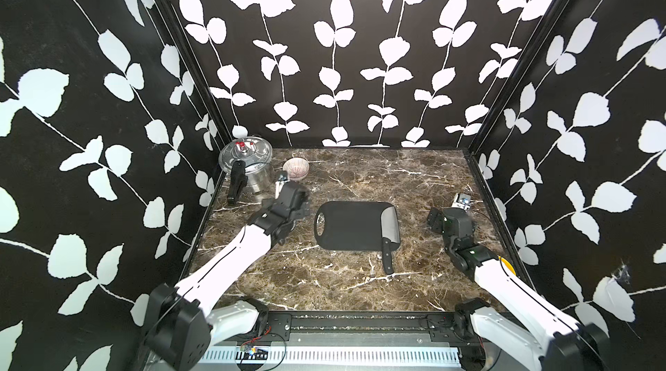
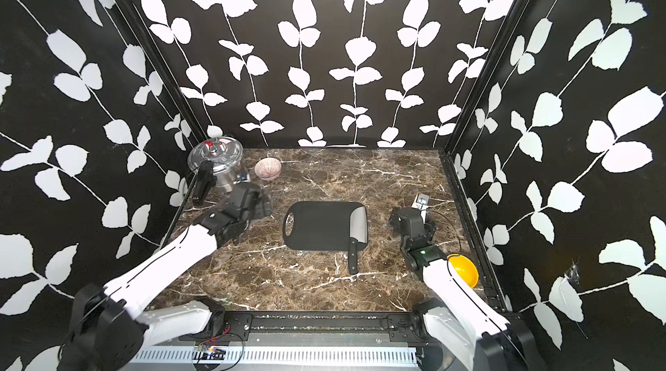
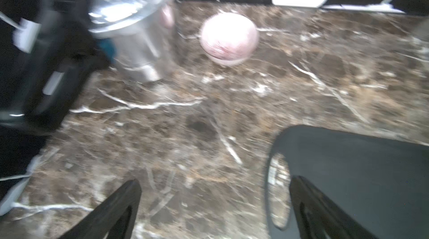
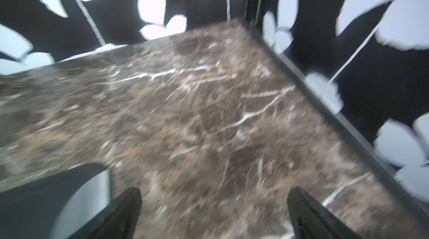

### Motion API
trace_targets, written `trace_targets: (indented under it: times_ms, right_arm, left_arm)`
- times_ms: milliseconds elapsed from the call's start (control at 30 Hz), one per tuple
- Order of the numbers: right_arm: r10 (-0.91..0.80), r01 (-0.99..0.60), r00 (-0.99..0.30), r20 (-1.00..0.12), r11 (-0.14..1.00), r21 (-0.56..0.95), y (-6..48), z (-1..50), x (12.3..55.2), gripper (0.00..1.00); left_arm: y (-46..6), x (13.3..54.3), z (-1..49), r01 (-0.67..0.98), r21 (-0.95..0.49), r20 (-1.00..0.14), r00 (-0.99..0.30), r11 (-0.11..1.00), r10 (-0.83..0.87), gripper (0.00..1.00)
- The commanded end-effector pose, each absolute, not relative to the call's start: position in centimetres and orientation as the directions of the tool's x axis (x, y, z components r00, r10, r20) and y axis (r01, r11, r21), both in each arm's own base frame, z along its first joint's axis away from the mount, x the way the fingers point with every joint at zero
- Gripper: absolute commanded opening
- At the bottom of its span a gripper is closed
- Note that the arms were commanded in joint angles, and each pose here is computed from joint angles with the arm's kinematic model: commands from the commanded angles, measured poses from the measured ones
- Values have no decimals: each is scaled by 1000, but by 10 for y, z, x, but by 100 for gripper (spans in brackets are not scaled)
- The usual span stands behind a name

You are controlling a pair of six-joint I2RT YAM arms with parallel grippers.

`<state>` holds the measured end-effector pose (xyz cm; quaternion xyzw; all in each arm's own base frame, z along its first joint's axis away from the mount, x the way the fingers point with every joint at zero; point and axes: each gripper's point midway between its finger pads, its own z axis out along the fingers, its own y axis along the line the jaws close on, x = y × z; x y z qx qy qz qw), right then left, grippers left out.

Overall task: Align the knife with the edge of the cutting board
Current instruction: Reset both arms

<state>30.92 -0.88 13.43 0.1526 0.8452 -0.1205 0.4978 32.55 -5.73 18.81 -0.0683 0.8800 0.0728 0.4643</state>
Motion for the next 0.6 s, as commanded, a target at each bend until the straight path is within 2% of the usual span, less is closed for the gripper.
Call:
trace_targets:
  times_ms: [0,167,200,267,300,400,467,567]
  right_arm:
    - [31,483,-330,-944,864,-140,-35,161,328,100]
    - [10,526,-320,-947,833,-169,-49,138,346,100]
    - [3,532,-281,-960,832,-154,-50,139,351,100]
    - [-24,537,-239,-971,830,-153,-52,137,356,100]
    - [-17,539,-248,-969,828,-153,-54,132,358,100]
    - [-35,476,-259,-965,865,-159,-47,125,369,100]
    - [-43,411,-282,-958,897,-161,-37,120,375,100]
    - [-56,293,-277,-959,946,-140,-23,113,380,100]
  left_arm:
    - [-7,331,199,-302,146,-908,-419,942,6,98]
    - [18,339,157,-327,157,-891,-453,932,-9,98]
    - [16,344,151,-310,166,-892,-451,936,9,99]
    - [13,357,147,-272,194,-877,-479,943,42,98]
    - [12,365,151,-272,202,-890,-452,941,60,98]
    - [9,381,148,-240,241,-916,-378,941,138,99]
    - [12,382,132,-233,261,-903,-403,937,151,99]
    - [7,383,125,-185,219,-923,-357,958,143,99]
